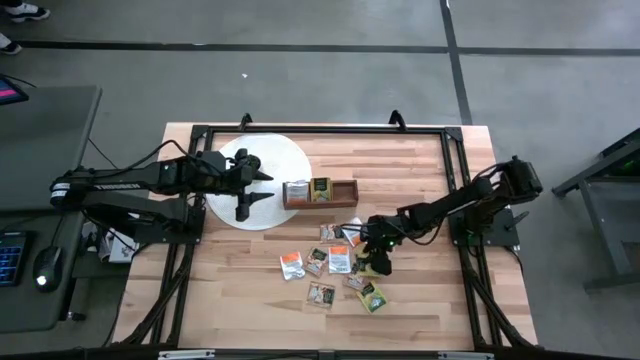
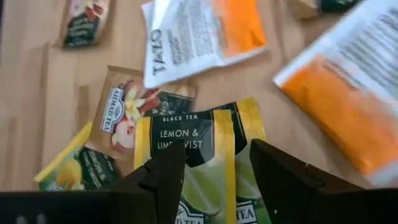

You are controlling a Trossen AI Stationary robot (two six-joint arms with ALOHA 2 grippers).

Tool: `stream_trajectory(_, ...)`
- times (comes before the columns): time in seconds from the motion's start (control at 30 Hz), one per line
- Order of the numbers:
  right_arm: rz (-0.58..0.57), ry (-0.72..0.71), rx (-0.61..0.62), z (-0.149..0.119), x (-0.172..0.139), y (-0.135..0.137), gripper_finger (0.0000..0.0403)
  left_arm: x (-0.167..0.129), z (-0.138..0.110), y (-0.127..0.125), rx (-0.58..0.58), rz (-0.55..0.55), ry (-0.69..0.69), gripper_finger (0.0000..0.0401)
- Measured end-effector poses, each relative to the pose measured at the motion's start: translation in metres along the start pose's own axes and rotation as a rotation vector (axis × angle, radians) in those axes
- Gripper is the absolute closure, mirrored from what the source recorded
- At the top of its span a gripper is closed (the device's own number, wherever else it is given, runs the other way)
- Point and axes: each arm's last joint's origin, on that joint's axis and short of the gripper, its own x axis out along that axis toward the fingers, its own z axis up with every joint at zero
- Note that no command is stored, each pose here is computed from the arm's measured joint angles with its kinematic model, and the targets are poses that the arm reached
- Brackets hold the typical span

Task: Pick & Place Tea
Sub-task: Put the yellow tea bag into the middle section of the wooden organizer

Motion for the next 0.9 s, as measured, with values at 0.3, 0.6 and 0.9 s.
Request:
stream_trajectory(0.3, -0.061, 0.022, -0.024, -0.008, 0.013, 0.002, 0.0238, 0.0, -0.002, 0.0, 0.0, -0.002, 0.016, 0.0199)
stream_trajectory(0.6, -0.1, 0.014, -0.02, -0.01, 0.019, -0.001, 0.0337, 0.0, -0.002, 0.0, -0.001, -0.002, 0.025, 0.0199)
stream_trajectory(0.9, -0.084, -0.008, 0.025, -0.005, 0.015, -0.005, 0.0399, 0.0, -0.002, 0.0, -0.001, -0.002, 0.025, 0.0199)
